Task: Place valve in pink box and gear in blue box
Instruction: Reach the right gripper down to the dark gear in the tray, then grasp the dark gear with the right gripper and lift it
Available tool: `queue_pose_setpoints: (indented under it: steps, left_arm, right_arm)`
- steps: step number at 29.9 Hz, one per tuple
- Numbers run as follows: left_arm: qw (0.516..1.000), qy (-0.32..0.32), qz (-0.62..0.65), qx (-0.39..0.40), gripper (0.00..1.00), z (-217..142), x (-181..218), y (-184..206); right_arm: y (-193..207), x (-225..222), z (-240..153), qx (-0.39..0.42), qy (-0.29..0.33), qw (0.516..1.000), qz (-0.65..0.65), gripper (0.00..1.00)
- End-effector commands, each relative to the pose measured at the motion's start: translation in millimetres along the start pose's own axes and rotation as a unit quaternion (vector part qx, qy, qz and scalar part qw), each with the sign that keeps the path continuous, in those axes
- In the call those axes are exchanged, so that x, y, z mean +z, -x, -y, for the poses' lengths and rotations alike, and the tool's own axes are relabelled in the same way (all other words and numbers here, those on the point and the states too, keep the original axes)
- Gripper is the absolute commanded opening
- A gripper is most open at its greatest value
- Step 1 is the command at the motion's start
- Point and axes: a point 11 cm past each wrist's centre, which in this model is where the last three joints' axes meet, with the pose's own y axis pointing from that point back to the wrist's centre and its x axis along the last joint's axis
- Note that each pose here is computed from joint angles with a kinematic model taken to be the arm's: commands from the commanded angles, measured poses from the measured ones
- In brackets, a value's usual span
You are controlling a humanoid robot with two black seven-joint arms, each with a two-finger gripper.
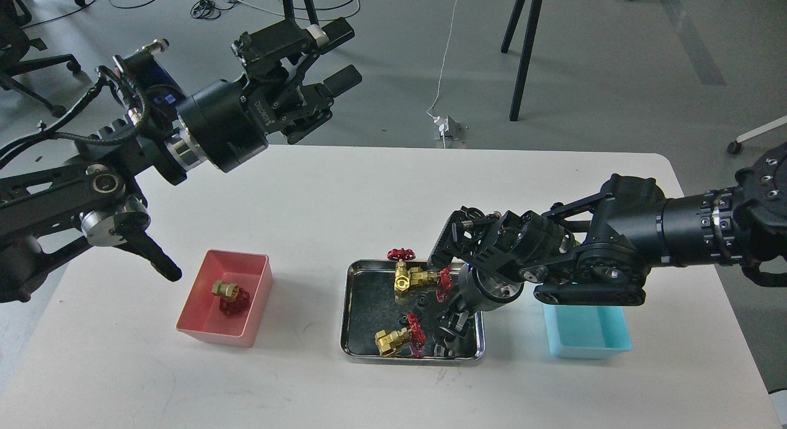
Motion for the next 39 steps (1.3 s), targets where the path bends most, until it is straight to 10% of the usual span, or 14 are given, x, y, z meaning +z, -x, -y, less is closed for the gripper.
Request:
queue_pose_setpoints:
  steps: [1,39]
  left_arm:
    - [1.000,0.002,-0.003,-0.001,0.72,3,-2,3]
    - [1.000,-0.003,-0.024,-0.002,0.74,3,-16,13]
  right_arm:
    - [0,-4,5,0.003,-0.004,1.000,0.000,0.54]
    - [22,-23,23,-0.005,-0.042,0.999,0.004,0.54]
